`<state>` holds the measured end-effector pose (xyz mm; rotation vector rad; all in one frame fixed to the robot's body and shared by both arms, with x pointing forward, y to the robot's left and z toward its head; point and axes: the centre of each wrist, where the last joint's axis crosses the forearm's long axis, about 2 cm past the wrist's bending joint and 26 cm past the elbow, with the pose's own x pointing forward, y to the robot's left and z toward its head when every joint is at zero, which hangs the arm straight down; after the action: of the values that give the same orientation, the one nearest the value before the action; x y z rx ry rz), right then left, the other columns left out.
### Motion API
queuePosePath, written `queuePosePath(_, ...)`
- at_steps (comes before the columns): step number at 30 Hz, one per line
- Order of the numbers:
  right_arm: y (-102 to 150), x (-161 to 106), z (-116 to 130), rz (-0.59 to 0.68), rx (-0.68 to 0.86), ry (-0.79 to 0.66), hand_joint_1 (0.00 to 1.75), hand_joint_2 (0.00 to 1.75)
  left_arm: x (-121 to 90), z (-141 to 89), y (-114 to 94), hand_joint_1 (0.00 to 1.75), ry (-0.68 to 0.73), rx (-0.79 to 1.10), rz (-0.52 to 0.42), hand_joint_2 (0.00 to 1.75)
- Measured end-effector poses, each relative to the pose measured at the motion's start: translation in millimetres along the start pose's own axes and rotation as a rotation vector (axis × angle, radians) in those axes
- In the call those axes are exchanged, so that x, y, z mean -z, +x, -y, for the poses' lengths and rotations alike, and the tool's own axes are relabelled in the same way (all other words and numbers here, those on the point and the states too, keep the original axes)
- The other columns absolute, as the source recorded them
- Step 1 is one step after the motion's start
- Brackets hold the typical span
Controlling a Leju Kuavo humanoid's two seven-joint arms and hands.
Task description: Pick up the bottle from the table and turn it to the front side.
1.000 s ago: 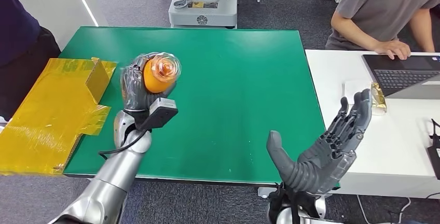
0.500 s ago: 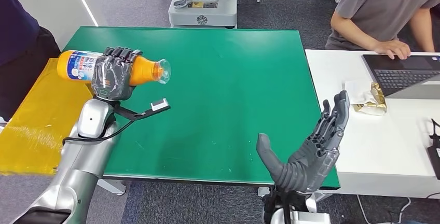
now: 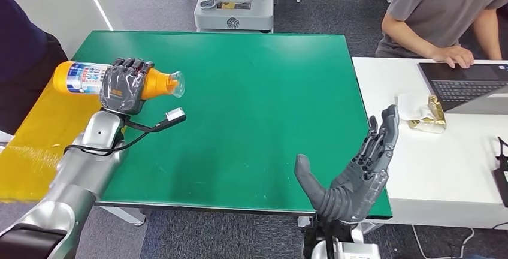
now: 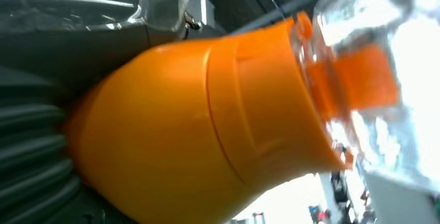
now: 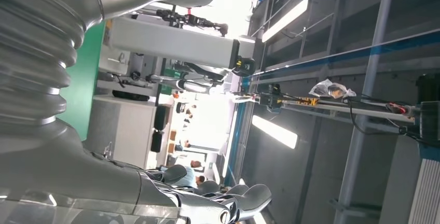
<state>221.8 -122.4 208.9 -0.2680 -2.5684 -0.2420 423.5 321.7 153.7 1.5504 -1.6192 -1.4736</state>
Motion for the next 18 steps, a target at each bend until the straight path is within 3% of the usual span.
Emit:
queuePosePath(7,0,0,0,0.009,-0.007,0.009,0.0,1.75,-27,24,1,1.75,-0.127,0.01,0.019,1.75)
queuePosePath(18,1,-1,0,0.002,-0.005,0.007,0.0,1.75,-53,42,-2,1.75,-0.247,0.018,-0.006,1.75)
